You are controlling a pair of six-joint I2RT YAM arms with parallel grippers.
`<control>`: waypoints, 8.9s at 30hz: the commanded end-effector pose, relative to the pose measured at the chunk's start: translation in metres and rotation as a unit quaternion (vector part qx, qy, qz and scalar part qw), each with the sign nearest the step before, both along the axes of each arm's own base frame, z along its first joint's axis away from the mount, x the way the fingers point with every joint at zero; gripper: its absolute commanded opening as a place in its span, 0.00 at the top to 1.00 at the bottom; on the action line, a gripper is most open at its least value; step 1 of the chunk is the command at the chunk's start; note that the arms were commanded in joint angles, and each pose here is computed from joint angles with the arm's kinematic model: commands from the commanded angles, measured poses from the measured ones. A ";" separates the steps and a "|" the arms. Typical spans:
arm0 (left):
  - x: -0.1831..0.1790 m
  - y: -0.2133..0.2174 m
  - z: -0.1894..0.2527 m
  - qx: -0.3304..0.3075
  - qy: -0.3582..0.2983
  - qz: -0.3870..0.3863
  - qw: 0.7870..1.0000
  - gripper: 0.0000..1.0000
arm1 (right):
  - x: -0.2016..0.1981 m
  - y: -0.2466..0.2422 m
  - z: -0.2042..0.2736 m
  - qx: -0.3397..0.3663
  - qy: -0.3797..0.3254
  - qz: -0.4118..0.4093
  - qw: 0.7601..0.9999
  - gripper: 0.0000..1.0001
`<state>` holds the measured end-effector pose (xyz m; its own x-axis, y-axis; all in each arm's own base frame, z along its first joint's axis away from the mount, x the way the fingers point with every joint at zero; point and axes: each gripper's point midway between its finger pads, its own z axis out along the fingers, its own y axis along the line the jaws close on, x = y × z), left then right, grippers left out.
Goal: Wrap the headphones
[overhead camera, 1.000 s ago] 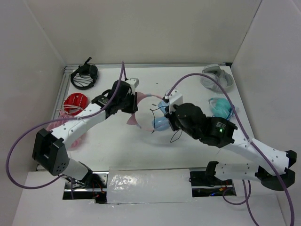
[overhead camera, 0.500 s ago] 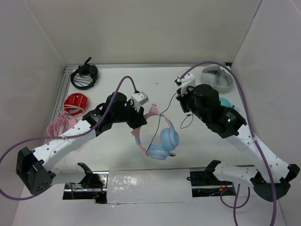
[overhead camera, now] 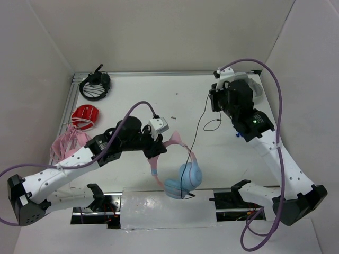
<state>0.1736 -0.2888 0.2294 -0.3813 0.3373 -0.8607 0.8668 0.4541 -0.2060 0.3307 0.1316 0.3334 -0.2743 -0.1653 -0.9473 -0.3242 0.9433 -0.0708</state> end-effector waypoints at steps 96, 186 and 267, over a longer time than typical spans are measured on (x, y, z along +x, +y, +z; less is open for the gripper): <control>-0.017 -0.023 0.066 -0.073 0.063 0.066 0.993 1.00 | -0.027 0.030 -0.013 0.097 -0.079 0.026 0.992 1.00; 0.285 0.122 0.156 -0.112 0.005 0.567 0.816 1.00 | -0.283 0.189 -0.161 0.045 0.127 0.353 0.926 1.00; 0.041 0.011 0.175 -0.180 -0.089 0.168 0.965 1.00 | -0.037 0.096 -0.050 0.130 -0.050 0.310 0.941 1.00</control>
<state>0.2219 -0.2613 0.3050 -0.4004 0.1188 -0.9086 0.6398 0.7461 -0.1844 0.2995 0.2118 0.2765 -0.1164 -0.1008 -0.9881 -0.7774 0.6284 0.0275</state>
